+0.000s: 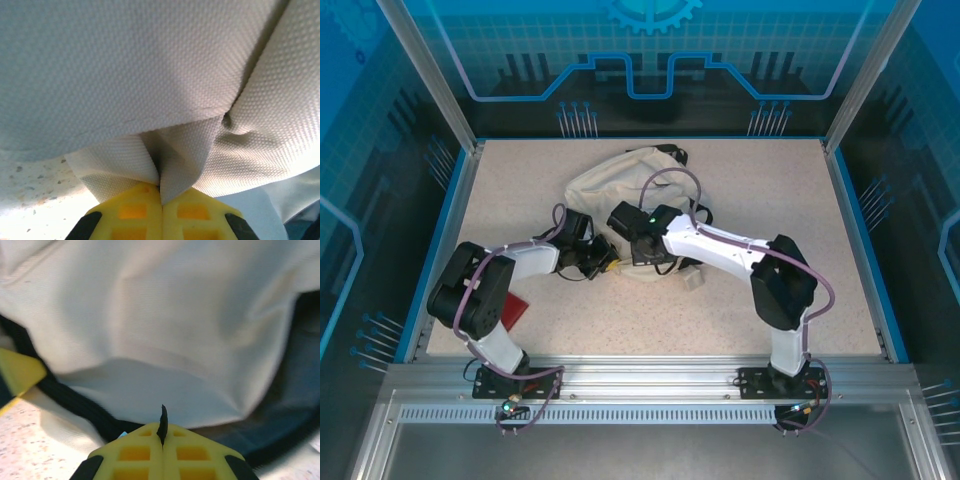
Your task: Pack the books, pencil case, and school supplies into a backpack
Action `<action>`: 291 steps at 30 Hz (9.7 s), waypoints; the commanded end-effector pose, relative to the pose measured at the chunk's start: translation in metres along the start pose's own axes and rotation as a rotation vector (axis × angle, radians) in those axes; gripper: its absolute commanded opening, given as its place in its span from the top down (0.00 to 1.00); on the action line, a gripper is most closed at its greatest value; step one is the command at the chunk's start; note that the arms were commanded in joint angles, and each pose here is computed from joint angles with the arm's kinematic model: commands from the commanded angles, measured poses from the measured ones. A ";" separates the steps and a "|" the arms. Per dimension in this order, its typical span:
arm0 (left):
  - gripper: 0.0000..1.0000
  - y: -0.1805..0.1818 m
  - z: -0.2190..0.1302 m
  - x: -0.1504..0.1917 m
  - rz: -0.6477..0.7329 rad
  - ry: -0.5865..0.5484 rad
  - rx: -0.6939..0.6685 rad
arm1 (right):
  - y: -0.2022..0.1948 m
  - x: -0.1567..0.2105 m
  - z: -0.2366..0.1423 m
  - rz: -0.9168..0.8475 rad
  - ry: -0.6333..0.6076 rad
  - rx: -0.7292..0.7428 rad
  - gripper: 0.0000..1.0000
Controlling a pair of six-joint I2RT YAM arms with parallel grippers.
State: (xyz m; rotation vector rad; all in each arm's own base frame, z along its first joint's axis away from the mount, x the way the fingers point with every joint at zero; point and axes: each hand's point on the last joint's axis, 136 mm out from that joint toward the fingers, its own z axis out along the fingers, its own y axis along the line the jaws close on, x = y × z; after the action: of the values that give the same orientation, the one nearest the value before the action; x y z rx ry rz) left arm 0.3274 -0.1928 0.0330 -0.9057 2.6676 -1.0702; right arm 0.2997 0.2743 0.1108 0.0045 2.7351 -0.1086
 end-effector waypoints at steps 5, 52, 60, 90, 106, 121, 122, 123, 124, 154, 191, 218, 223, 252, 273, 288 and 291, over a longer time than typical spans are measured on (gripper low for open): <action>1.00 0.035 -0.006 -0.018 -0.019 -0.061 -0.134 | -0.089 -0.006 -0.024 0.086 -0.064 0.282 1.00; 1.00 -0.010 -0.032 -0.031 0.190 -0.085 0.092 | 0.033 -0.025 -0.049 -0.024 0.032 -0.458 0.60; 0.81 -0.016 -0.049 -0.024 0.214 -0.102 0.107 | 0.049 0.016 -0.015 -0.052 0.146 -0.464 0.74; 0.70 -0.004 -0.033 0.061 0.053 0.038 0.163 | 0.052 0.009 -0.021 -0.251 0.004 -0.510 0.54; 0.85 -0.001 -0.031 0.061 0.075 0.034 0.169 | 0.078 0.005 0.019 -0.321 0.144 -0.442 0.54; 0.88 -0.001 -0.031 0.061 0.073 0.032 0.169 | 0.086 0.023 0.019 -0.324 0.214 -0.457 0.76; 0.88 0.000 -0.031 0.060 0.073 0.030 0.169 | 0.085 0.022 0.018 -0.324 0.212 -0.454 0.80; 0.89 -0.001 -0.031 0.060 0.074 0.029 0.170 | 0.084 0.021 0.016 -0.323 0.207 -0.452 0.85; 0.89 -0.001 -0.031 0.060 0.074 0.028 0.169 | 0.081 0.020 0.015 -0.319 0.201 -0.443 0.88; 0.35 -0.031 -0.038 0.035 -0.057 -0.059 0.302 | 0.045 0.019 -0.025 -0.212 0.026 -0.169 1.00; 0.99 -0.011 -0.014 0.029 0.008 -0.071 0.258 | 0.034 0.012 -0.033 -0.085 0.039 -0.259 0.50; 0.95 -0.006 -0.011 0.032 0.024 -0.059 0.255 | 0.045 0.043 0.009 -0.315 0.348 -0.587 0.46; 0.95 -0.006 -0.011 0.031 0.021 -0.058 0.255 | 0.046 0.045 0.003 -0.310 0.351 -0.603 0.65; 1.00 -0.014 -0.013 0.035 0.068 -0.050 0.303 | 0.110 0.029 -0.036 -0.230 0.277 -0.798 1.00; 0.74 -0.013 -0.023 0.024 0.030 -0.076 0.357 | 0.071 0.021 -0.024 -0.089 0.205 -0.725 1.00; 0.95 -0.008 -0.025 0.008 0.029 -0.097 0.328 | 0.073 0.028 -0.023 -0.105 0.214 -0.707 1.00; 1.00 -0.017 -0.031 0.008 0.049 -0.103 0.361 | 0.085 0.032 -0.020 -0.132 0.226 -0.702 1.00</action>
State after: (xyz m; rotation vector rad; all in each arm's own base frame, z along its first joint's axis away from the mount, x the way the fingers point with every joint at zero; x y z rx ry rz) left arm 0.3068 -0.1873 0.0496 -0.8689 2.3533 -1.3602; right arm 0.2655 0.3470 0.1098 -0.3397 2.8374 0.8656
